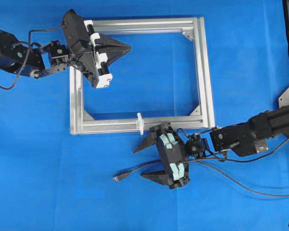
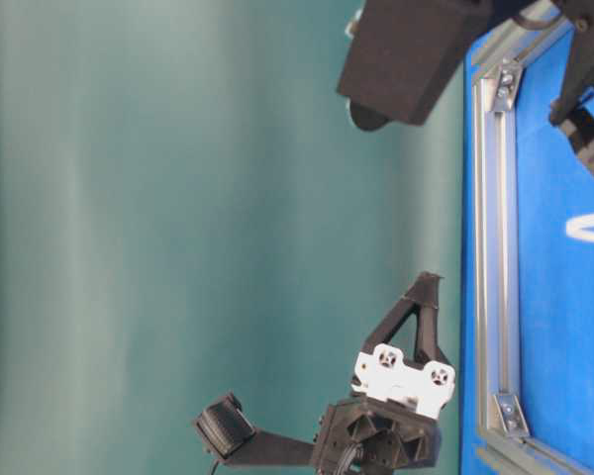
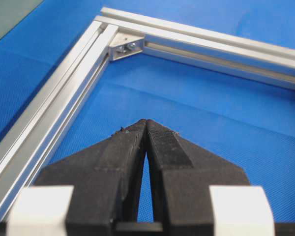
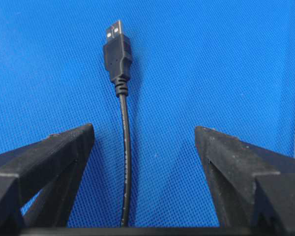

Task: Insert the wire through the string loop located in the center.
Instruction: 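Lower the right gripper and close it on the cable behind the USB plug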

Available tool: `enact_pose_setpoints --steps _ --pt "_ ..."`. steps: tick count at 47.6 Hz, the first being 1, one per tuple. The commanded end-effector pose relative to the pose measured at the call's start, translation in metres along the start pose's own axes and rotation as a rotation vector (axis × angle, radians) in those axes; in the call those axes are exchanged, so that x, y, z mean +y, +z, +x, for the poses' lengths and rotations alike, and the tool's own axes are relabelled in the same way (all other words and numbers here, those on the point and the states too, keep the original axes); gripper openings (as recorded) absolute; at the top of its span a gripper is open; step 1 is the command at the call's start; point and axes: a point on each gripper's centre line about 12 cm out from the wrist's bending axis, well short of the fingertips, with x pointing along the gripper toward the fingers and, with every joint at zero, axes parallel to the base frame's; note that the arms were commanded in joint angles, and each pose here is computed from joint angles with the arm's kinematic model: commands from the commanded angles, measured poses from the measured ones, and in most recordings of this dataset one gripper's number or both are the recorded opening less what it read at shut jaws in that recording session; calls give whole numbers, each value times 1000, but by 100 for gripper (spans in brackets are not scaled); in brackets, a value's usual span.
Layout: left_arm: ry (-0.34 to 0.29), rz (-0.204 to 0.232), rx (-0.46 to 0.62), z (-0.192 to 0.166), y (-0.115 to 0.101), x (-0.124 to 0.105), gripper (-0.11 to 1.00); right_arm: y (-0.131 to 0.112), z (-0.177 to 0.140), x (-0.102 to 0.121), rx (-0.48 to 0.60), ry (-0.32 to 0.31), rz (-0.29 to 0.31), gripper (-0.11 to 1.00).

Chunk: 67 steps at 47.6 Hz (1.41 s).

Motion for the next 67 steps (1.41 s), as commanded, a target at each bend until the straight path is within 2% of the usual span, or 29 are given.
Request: enact_pose_setpoints --steps 1,8,12,20,23,26,53,67 --pt "-6 -2 -47 -2 16 -2 0 10 0 0 -28 -1 2 79" --pt "-6 -3 -46 -2 15 -2 0 11 0 0 -34 -1 0 69" --pt "-6 -3 -47 -2 16 -2 0 11 0 0 -38 0 0 59" --pt "-5 -3 -46 -2 15 -1 0 12 0 -2 -43 -4 2 18" --pt "-6 -1 -46 -2 15 -2 0 12 0 -3 -42 -7 4 6" --pt "-6 0 -46 -2 15 -2 0 12 0 -3 -45 -7 4 -1" --pt "-6 0 -40 -3 13 -1 0 17 -3 -3 -45 -7 7 -2" --pt "-6 0 -41 -4 14 -1 0 49 -24 1 -31 -3 2 -2"
